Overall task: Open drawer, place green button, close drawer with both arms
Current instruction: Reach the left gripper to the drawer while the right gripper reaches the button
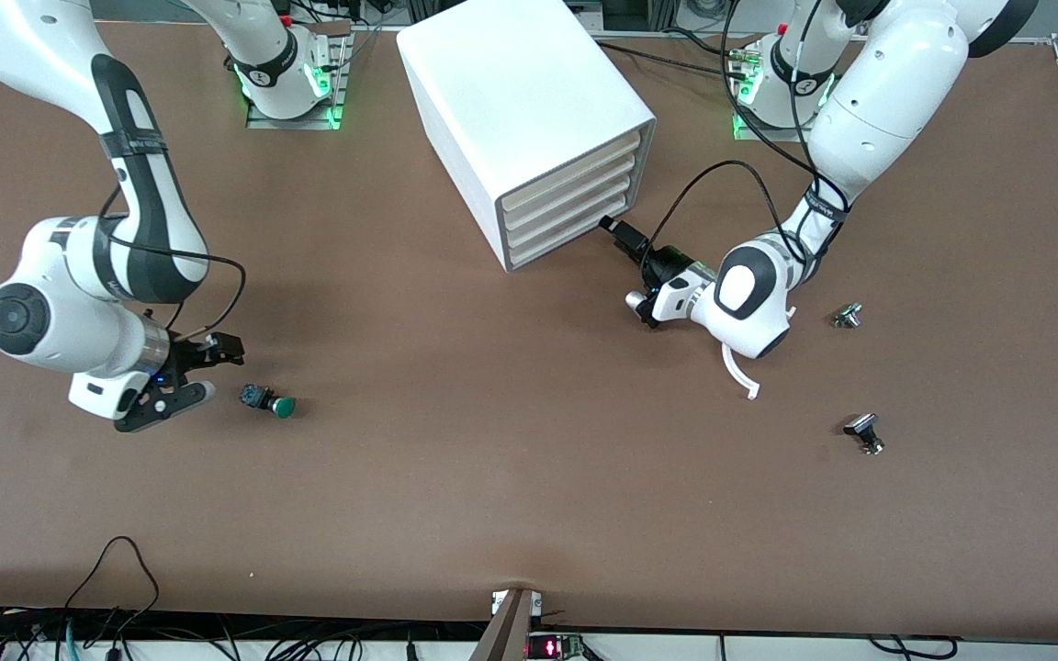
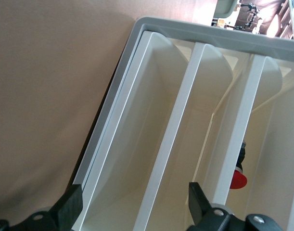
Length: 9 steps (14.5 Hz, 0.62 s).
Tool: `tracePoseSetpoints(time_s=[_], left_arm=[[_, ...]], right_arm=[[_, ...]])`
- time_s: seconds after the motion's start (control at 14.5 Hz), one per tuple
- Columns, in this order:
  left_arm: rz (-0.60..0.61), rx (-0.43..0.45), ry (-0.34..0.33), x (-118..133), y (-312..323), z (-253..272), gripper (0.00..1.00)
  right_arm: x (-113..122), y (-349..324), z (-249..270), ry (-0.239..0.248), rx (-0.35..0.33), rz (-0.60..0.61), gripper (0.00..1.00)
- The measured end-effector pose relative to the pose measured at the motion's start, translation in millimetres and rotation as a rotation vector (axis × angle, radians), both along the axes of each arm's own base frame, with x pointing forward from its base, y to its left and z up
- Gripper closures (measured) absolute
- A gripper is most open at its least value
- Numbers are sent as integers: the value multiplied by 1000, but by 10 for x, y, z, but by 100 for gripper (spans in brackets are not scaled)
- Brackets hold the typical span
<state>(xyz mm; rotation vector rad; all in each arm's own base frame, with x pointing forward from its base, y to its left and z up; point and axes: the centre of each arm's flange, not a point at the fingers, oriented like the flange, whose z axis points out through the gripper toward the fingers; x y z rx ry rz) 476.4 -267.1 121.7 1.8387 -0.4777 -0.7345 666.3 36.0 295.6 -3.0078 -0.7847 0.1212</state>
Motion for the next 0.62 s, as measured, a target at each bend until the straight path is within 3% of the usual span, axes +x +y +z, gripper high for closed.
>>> tracePoseSetpoints(time_s=[0.28, 0.41, 0.48, 0.62], left_arm=[[-35, -35, -7, -102, -186, 41, 7], [-50, -42, 1, -173, -261, 45, 13], [-55, -45, 6, -210, -284, 39, 19], [-64, -47, 19, -285, -313, 20, 23]], right_arm=[[73, 17, -329, -40, 67, 229, 0], [98, 22, -505, -65, 109, 337, 0], [107, 21, -592, -75, 114, 392, 0], [110, 24, -720, -81, 118, 489, 0]])
